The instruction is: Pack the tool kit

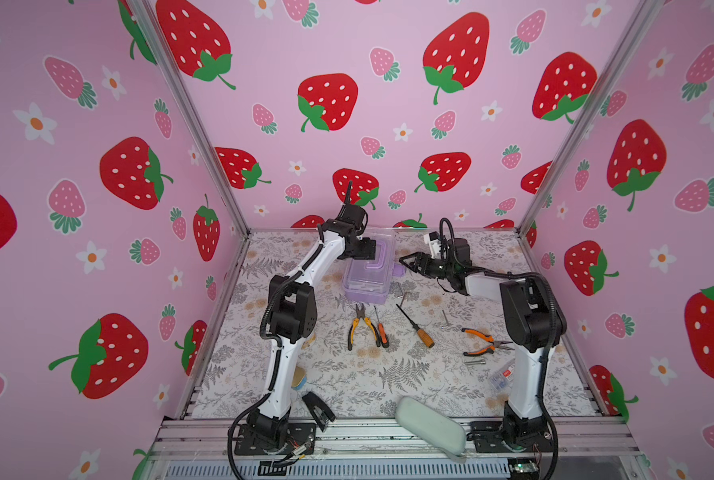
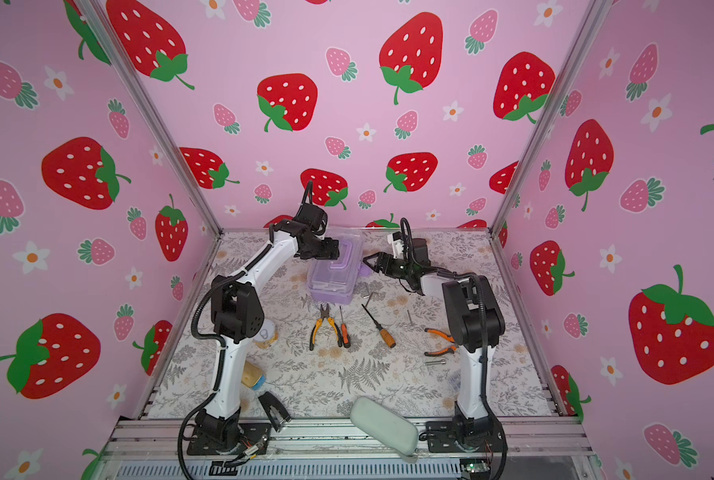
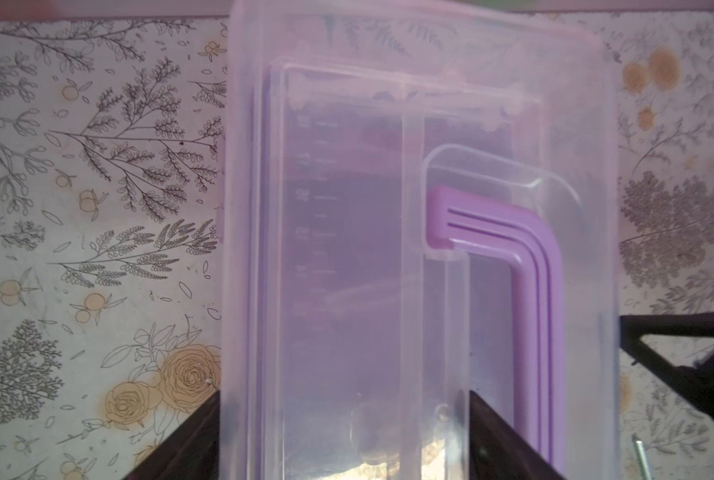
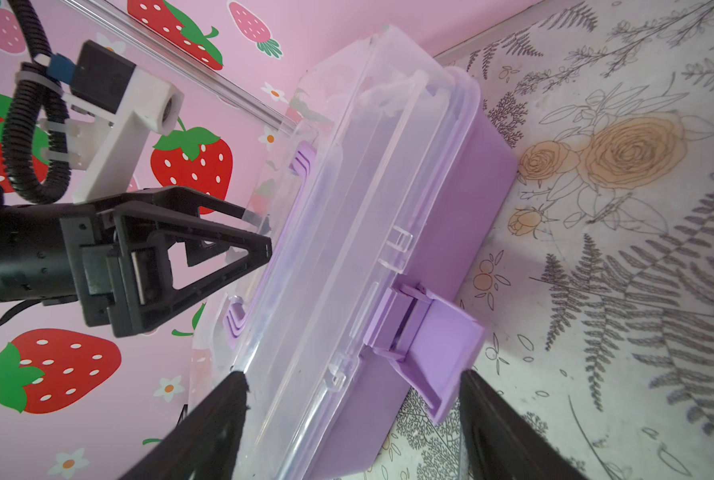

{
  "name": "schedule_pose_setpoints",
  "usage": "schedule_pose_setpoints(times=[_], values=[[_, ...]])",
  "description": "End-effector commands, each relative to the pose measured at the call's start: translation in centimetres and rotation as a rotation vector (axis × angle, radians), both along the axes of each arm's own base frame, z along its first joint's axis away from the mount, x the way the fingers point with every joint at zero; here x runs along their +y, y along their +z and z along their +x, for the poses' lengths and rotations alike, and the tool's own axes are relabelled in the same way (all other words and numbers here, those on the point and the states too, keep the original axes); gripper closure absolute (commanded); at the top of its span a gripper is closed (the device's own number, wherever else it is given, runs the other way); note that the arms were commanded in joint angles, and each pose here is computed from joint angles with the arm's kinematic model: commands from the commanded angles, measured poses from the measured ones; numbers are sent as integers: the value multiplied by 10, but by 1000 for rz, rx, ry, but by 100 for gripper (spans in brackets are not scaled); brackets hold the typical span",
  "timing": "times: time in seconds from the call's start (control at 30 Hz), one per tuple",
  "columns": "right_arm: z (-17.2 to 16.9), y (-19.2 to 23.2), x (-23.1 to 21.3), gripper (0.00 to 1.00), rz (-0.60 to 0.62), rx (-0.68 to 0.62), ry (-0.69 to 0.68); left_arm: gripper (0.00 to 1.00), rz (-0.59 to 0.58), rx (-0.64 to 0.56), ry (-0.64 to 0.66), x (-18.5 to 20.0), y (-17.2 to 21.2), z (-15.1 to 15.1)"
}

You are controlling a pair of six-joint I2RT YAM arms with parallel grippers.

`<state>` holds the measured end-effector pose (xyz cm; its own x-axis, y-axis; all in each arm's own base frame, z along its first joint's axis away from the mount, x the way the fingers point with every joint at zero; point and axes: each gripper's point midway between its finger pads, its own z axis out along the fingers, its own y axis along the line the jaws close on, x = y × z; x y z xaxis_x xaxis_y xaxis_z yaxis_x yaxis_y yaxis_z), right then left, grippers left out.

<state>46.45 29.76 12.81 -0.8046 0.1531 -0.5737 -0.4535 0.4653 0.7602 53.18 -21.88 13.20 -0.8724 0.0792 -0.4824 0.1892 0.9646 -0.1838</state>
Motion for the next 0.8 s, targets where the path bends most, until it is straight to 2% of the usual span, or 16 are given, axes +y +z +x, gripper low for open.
schedule_pose_setpoints(times=[0.0, 0.13, 0.3, 0.37, 0.6, 0.7, 0.77], values=[[-2, 17, -1, 18, 19, -36, 2, 20, 29, 7, 7, 4, 4, -3], [-3, 21, -2, 19, 18, -48, 0, 33, -4, 8, 12, 2, 8, -4], [-5, 23, -1, 20, 18, -54, 14, 40, -82, 0, 34, 5, 19, -4], [-7, 27, 2, 20, 29, -63, 30, 44, -146, 7, 27, 2, 25, -7], [-13, 54, 17, 21, 157, -99, 99, 49, -271, -16, 49, 11, 46, -11], [-13, 59, 27, 26, 187, -96, 116, 53, -306, -21, 56, 16, 51, -12], [-13, 59, 34, 37, 189, -100, 133, 54, -333, -20, 62, 17, 53, -12]])
